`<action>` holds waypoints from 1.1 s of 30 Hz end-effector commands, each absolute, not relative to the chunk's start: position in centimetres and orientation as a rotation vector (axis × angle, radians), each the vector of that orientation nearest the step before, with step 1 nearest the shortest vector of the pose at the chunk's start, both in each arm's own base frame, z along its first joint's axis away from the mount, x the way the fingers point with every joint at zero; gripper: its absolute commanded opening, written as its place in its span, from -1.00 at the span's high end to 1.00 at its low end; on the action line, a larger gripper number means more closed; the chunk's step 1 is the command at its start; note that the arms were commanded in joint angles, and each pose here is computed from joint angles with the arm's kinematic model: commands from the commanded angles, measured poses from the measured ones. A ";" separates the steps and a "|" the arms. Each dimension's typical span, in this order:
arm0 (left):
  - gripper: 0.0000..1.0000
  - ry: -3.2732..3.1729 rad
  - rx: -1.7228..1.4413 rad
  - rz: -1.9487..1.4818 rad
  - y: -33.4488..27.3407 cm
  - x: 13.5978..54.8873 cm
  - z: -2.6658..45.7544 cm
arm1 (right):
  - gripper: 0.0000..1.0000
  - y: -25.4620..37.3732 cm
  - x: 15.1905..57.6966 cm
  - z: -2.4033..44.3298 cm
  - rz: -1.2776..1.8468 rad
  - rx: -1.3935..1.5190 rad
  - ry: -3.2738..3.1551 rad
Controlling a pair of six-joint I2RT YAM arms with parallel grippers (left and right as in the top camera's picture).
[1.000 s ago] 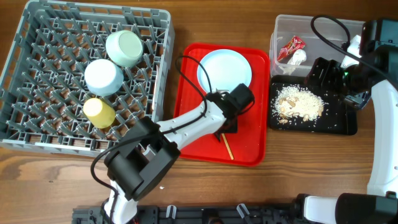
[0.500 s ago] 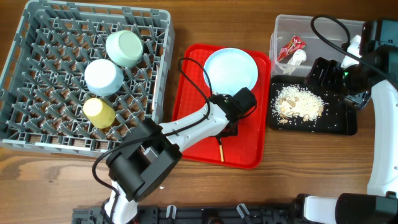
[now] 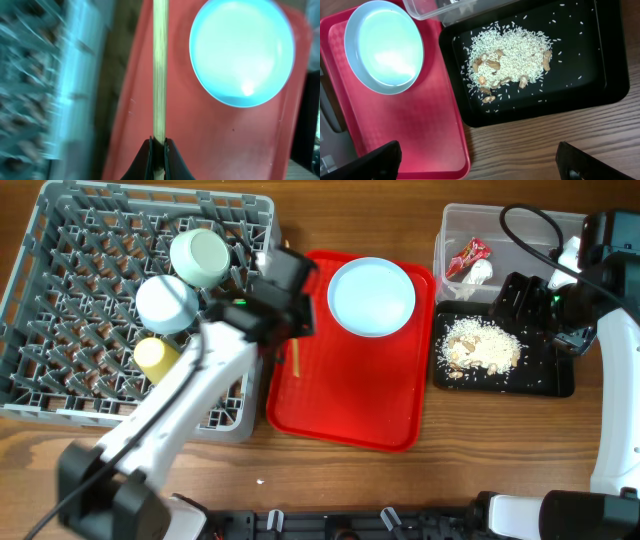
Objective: Sort waste into correct bins and load items into the dishwasher rack
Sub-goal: 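Place the chopstick into the dish rack, then reach the left gripper to the white plate and grip its rim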
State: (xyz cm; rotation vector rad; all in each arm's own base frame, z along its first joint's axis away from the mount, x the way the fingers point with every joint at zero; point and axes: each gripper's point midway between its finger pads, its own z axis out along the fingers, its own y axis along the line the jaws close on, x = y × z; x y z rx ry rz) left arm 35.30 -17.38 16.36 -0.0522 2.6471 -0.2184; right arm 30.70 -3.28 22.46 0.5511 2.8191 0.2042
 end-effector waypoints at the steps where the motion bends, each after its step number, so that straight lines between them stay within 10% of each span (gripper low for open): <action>1: 0.92 2.535 0.238 -0.075 -12.7 36.7 19.5 | -0.99 -3.5 30.9 23.0 0.187 0.531 2.803; 12: 0.70 2.672 0.193 0.056 -7.5 41.6 11.3 | -0.99 -3.5 30.9 23.0 0.187 0.530 2.803; 19: 0.12 2.643 0.221 0.039 -8.7 41.5 12.3 | -0.99 -3.5 30.9 23.0 0.187 0.530 2.803; 23: -0.38 2.501 0.330 -0.024 -13.1 41.9 16.2 | -0.99 -3.5 30.9 23.0 0.187 0.531 2.803; 33: -0.60 2.193 0.837 -0.217 -29.6 41.5 14.9 | -0.99 -3.5 30.9 23.0 0.188 0.530 2.804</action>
